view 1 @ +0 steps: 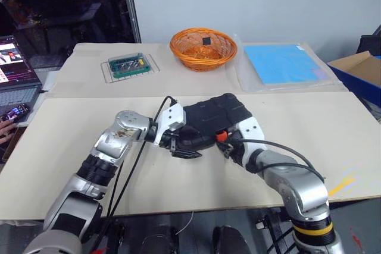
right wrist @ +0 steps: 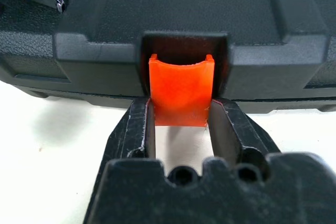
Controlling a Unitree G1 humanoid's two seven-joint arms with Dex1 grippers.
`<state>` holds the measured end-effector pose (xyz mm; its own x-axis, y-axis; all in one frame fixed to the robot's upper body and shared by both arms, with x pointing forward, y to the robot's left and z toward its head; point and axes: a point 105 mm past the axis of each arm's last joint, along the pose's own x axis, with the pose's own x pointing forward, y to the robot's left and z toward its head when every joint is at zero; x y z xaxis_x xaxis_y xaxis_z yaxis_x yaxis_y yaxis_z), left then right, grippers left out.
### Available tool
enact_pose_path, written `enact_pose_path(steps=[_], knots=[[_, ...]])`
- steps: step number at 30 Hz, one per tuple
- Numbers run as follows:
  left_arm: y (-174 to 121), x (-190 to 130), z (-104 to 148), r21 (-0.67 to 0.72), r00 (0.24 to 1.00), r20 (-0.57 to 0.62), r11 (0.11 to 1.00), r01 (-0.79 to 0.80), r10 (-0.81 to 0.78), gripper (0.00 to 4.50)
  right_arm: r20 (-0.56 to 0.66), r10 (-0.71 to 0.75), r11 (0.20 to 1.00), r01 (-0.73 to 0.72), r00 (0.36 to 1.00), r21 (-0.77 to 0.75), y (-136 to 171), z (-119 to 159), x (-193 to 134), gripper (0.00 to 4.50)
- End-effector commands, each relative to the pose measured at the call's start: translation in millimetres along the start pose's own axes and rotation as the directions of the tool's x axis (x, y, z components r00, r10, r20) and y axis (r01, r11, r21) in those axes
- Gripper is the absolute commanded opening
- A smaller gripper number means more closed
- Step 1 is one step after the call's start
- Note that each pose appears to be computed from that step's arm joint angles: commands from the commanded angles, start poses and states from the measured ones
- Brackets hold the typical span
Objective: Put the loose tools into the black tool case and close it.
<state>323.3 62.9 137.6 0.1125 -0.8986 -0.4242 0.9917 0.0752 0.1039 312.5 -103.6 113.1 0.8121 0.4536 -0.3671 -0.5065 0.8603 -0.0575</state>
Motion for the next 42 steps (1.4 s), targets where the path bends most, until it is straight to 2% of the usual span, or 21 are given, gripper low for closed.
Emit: enact_pose_path(steps=[1,8,11,17,25,38,42], knots=[[-9,10,-35,-0.117,0.995,-0.096,0.993,0.018,-0.029,4.50,0.080,0.021,0.999,-0.019,0.997,-0.030,3,18,-8,2.74],[-9,9,-36,-0.127,0.995,-0.096,0.992,0.003,-0.016,4.50,0.045,-0.005,1.000,0.006,0.999,-0.020,-7,9,-38,2.74],[-8,9,-37,-0.125,0.995,-0.098,0.992,0.002,-0.014,4.50,0.068,0.007,0.999,-0.009,0.998,0.042,-8,12,-40,2.07],[-6,9,-37,-0.124,0.995,-0.099,0.992,-0.004,-0.009,4.50,0.116,0.008,0.994,-0.020,0.993,0.108,-9,23,-29,0.06],[-7,12,-35,-0.121,0.995,-0.097,0.993,-0.003,-0.008,4.50,0.067,0.035,0.997,-0.040,0.997,0.064,-5,17,11,0.06],[-5,15,-38,-0.132,0.995,-0.098,0.991,-0.014,0.000,4.50,0.102,0.042,0.997,-0.048,0.994,0.060,-1,23,20,0.06],[-3,15,-40,-0.144,0.995,-0.102,0.989,-0.029,0.015,4.50,0.138,0.079,0.996,-0.085,0.987,0.040,1,27,-1,0.06]])
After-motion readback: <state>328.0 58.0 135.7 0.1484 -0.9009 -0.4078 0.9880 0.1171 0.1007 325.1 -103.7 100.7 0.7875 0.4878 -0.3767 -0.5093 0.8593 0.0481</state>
